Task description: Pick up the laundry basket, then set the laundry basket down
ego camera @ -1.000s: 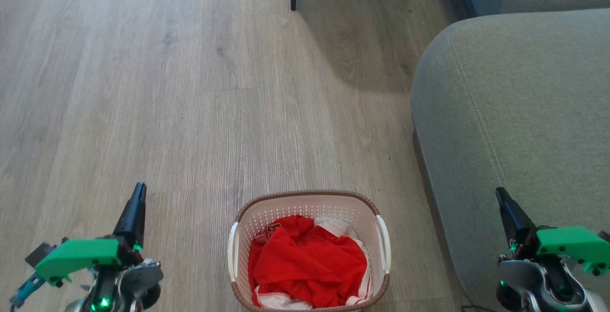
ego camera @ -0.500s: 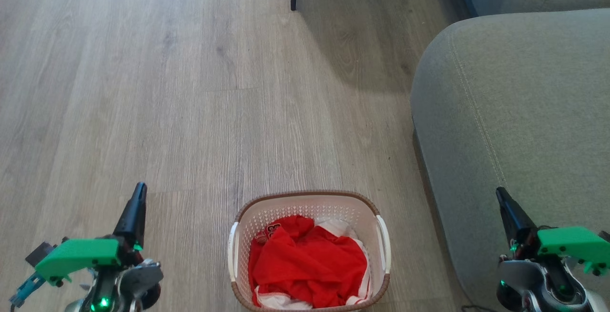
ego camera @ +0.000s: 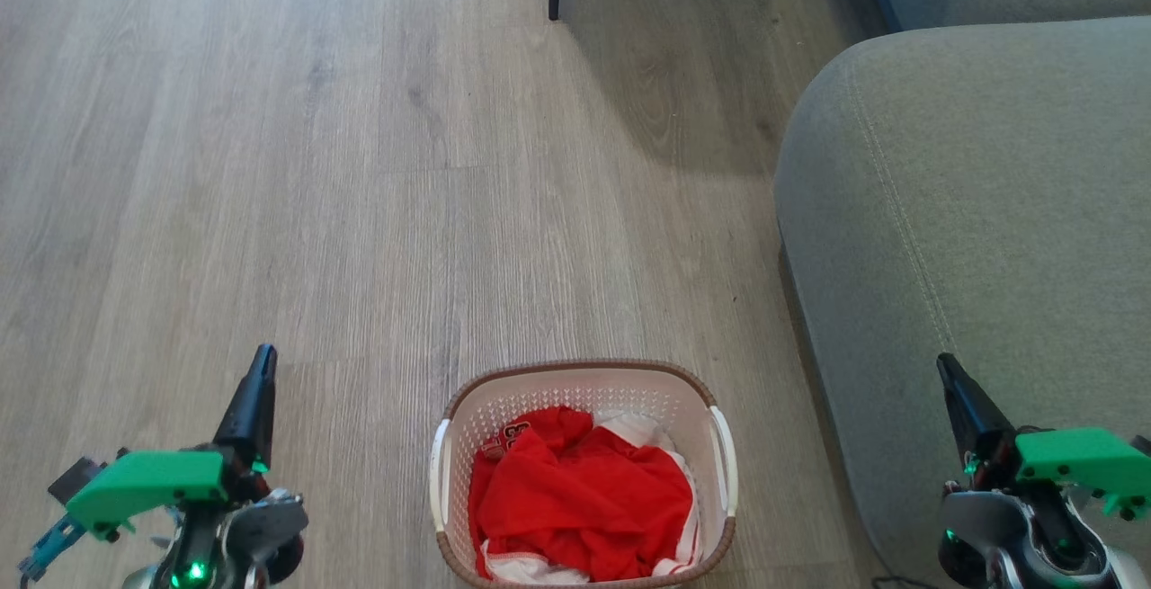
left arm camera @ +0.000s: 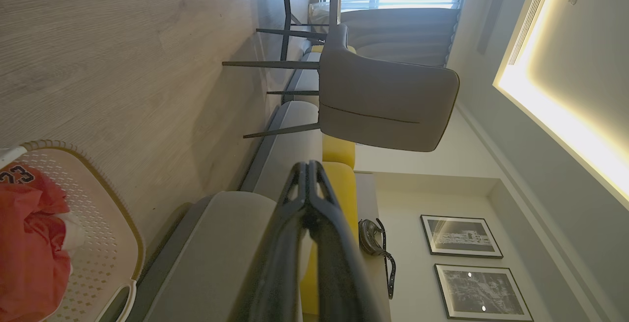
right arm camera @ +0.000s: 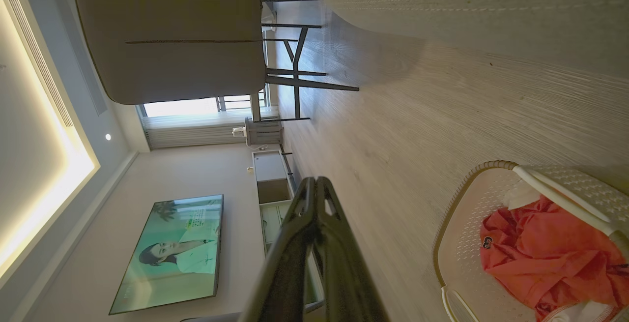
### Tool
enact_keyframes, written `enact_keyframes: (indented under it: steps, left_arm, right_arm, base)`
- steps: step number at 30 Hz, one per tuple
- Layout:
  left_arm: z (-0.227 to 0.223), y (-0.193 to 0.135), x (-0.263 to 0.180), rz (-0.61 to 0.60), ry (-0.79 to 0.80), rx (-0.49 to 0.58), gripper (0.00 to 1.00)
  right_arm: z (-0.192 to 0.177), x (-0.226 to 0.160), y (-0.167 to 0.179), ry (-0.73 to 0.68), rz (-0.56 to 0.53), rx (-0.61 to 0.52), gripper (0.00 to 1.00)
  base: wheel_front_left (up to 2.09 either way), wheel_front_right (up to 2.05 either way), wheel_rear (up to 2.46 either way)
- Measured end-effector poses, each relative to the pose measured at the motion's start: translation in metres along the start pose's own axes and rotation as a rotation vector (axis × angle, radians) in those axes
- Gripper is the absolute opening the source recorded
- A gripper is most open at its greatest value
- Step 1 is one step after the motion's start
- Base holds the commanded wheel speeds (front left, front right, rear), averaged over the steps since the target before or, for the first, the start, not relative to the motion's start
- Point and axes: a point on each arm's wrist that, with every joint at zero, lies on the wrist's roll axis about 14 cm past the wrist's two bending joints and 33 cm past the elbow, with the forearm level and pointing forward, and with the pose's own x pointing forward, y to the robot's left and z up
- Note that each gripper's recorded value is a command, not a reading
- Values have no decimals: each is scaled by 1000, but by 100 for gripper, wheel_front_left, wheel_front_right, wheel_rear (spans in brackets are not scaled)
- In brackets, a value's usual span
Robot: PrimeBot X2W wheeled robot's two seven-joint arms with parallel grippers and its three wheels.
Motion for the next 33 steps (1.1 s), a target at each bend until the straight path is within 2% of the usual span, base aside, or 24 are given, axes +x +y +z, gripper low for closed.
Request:
enact_keyframes:
  steps: [33]
  left_arm:
    - [3,0,0,0,-6,3,0]
  right_arm:
    - [2,0,0,-6,1,2,0]
  base:
    - [0,0,0]
